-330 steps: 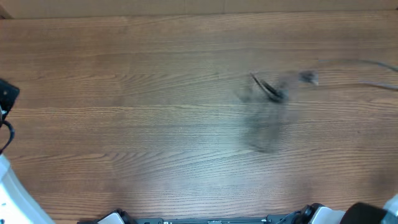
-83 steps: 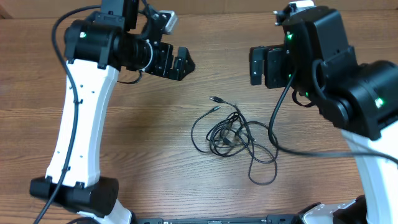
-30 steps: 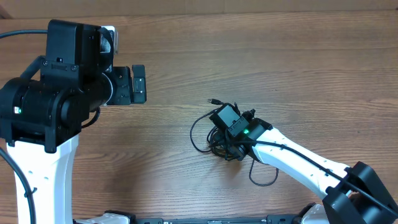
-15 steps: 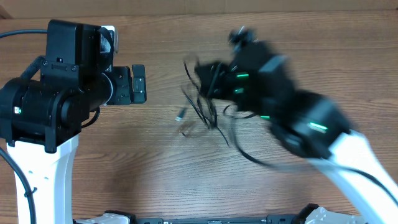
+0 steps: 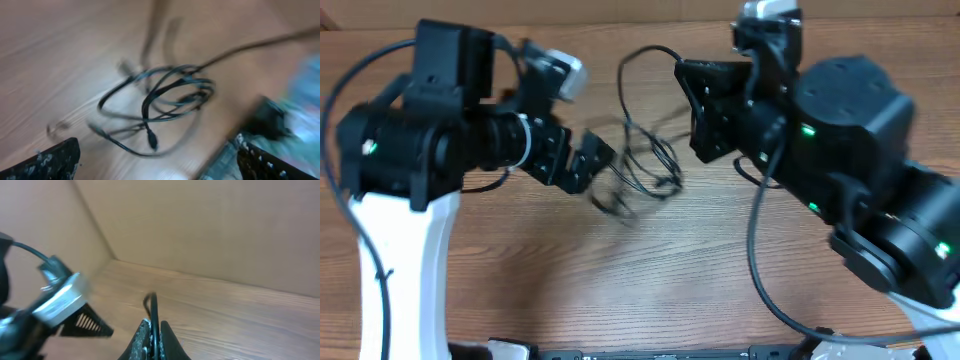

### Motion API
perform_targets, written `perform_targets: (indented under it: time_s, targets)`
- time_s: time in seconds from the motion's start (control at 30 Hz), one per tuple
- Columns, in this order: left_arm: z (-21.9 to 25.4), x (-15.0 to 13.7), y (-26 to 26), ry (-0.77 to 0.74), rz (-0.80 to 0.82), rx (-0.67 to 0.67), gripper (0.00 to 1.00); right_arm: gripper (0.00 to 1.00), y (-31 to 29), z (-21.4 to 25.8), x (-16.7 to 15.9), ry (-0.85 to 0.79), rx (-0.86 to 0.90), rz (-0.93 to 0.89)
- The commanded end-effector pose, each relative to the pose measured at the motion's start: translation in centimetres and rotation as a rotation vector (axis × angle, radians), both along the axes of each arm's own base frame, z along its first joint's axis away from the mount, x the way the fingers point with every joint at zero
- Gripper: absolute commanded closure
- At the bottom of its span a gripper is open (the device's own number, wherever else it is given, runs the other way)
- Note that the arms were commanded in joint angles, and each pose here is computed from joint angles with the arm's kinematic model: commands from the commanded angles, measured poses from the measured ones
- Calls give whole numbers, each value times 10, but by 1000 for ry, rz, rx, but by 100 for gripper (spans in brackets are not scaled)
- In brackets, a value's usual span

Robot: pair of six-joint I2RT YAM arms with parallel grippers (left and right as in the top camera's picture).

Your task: Untangle cables

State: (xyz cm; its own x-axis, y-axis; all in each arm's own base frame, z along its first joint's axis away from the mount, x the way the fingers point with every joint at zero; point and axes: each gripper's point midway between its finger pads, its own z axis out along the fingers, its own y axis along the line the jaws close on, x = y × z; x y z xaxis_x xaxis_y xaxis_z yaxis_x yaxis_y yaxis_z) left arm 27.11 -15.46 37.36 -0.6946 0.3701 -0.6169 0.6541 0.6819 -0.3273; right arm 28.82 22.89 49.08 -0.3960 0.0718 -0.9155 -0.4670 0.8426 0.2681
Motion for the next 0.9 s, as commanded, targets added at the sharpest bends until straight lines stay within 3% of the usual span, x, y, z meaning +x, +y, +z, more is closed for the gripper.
perform_targets:
  time_s: [0.0,0.33,0.67,0.7,0.77,0.8,0.87]
  targets:
    - [11,-7,-32,-49,-259,-164,0,96,-28,21,2,-112,-66,-98]
    - [-31,19,-36,-108,-441,-62,0,96,-45,51,-17,-172,-27,-100]
    - [-61,27,-82,-24,-585,-169,0,96,-66,82,-41,-240,41,-106]
    - [-65,27,-87,-16,-597,-172,6,96,-68,83,-43,-243,44,-106]
    - [-70,28,-98,-15,-627,-178,43,96,-72,84,-47,-244,45,-106]
    - [-73,29,-103,-18,-636,-178,96,96,-73,83,-49,-241,42,-106]
    - [-73,27,-109,-9,-636,-179,96,96,-77,77,-51,-225,24,-111]
